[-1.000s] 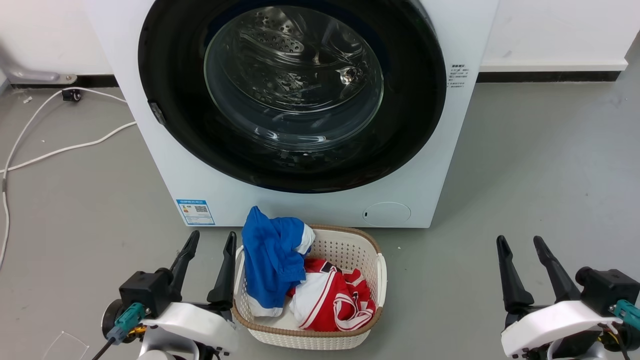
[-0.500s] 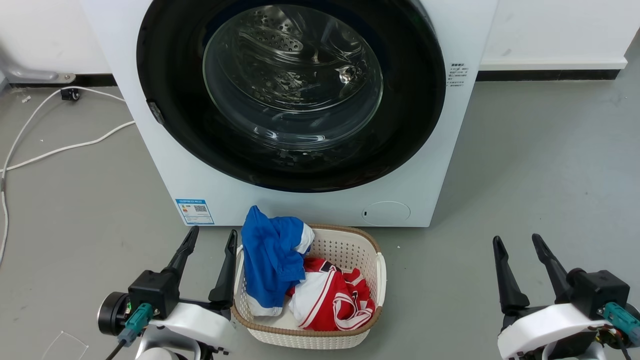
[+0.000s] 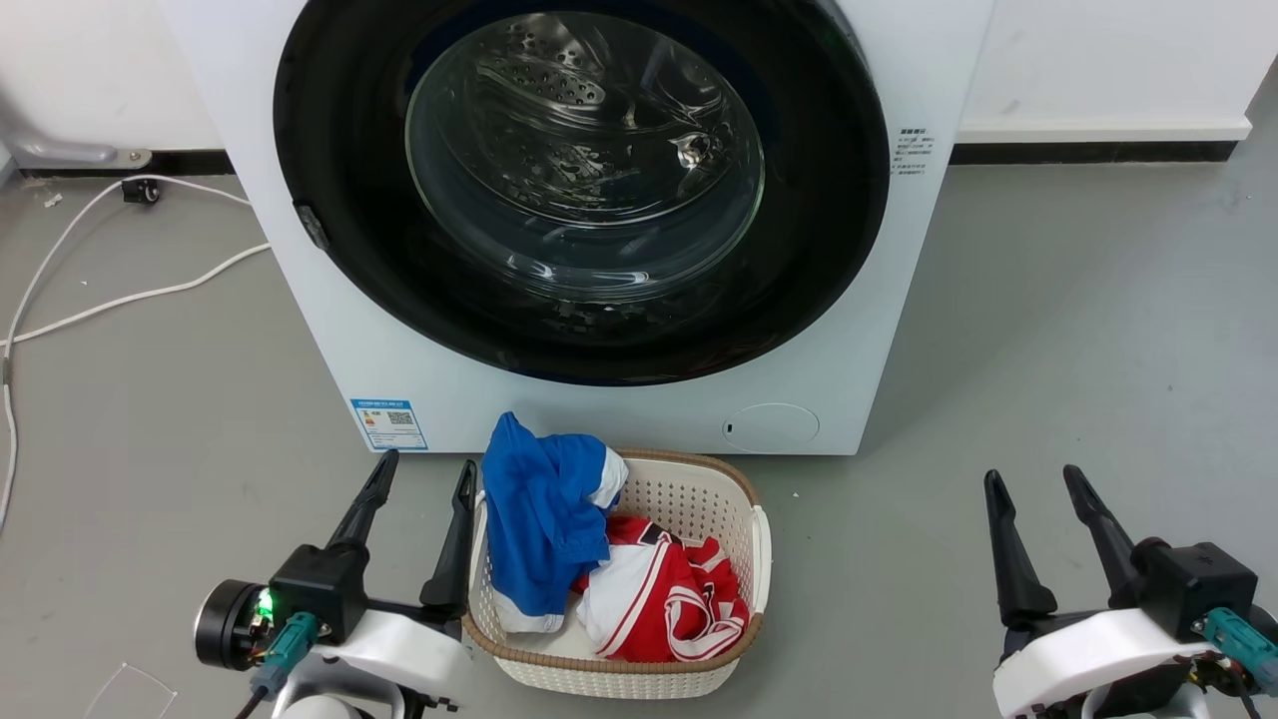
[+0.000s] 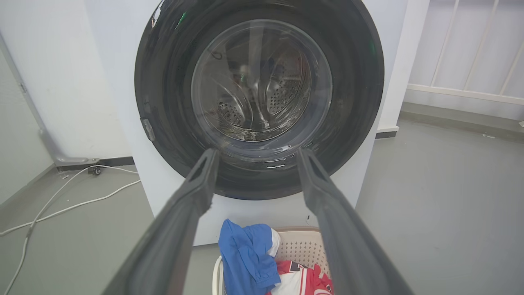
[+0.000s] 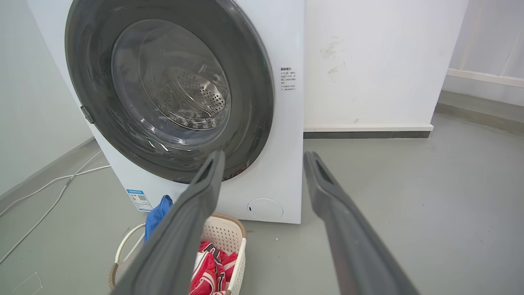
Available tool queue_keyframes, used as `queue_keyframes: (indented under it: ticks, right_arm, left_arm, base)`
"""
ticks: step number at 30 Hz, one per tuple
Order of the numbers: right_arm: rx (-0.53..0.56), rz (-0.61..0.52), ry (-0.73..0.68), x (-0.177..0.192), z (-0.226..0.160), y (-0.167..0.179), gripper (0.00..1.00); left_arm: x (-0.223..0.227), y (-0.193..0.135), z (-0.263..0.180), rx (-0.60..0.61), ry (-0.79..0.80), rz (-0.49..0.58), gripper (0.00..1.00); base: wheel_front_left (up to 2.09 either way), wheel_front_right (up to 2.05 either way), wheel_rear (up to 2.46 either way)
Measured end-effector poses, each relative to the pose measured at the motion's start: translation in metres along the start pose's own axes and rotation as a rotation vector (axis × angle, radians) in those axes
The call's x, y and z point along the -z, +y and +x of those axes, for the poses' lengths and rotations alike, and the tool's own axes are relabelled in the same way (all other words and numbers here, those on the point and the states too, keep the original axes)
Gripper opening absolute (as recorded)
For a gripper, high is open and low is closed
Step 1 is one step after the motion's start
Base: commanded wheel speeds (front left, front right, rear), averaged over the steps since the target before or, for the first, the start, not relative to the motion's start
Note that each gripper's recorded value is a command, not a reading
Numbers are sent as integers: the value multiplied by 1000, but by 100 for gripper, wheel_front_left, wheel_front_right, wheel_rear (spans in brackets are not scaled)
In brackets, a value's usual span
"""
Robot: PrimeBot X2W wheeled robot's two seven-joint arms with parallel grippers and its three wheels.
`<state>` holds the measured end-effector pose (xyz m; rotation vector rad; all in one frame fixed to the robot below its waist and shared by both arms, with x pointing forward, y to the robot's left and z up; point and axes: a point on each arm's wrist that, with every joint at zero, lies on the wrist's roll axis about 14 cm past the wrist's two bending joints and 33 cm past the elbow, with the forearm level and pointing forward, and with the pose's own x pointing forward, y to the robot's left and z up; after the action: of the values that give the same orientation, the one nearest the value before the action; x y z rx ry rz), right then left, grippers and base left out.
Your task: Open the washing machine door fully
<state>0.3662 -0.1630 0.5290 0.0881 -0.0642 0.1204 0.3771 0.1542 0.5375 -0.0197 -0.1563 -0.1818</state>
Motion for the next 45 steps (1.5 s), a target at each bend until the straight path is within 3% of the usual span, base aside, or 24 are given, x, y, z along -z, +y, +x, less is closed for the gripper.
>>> queue_keyframes:
  ticks: [26,28,34,38,45]
  right_arm:
    - [2,-26,13,6,0,-1,98]
    - [4,-18,10,6,0,-2,0]
    - [10,11,3,5,-1,-3,0]
    - [37,169,-38,0,-2,-8,0]
    - [155,882,-166,-5,-1,-30,0]
  left_arm:
    - [12,3,-3,-11,27,1,100]
    - [12,3,-3,-11,27,0,100]
    - [11,2,-2,-7,26,3,100]
    - [10,2,-2,-9,23,1,100]
    - [6,2,-1,-12,9,-6,100]
  base:
    - [0,0,0]
    - [0,0,0]
    - [0,0,0]
    - [0,0,0]
    - [0,0,0]
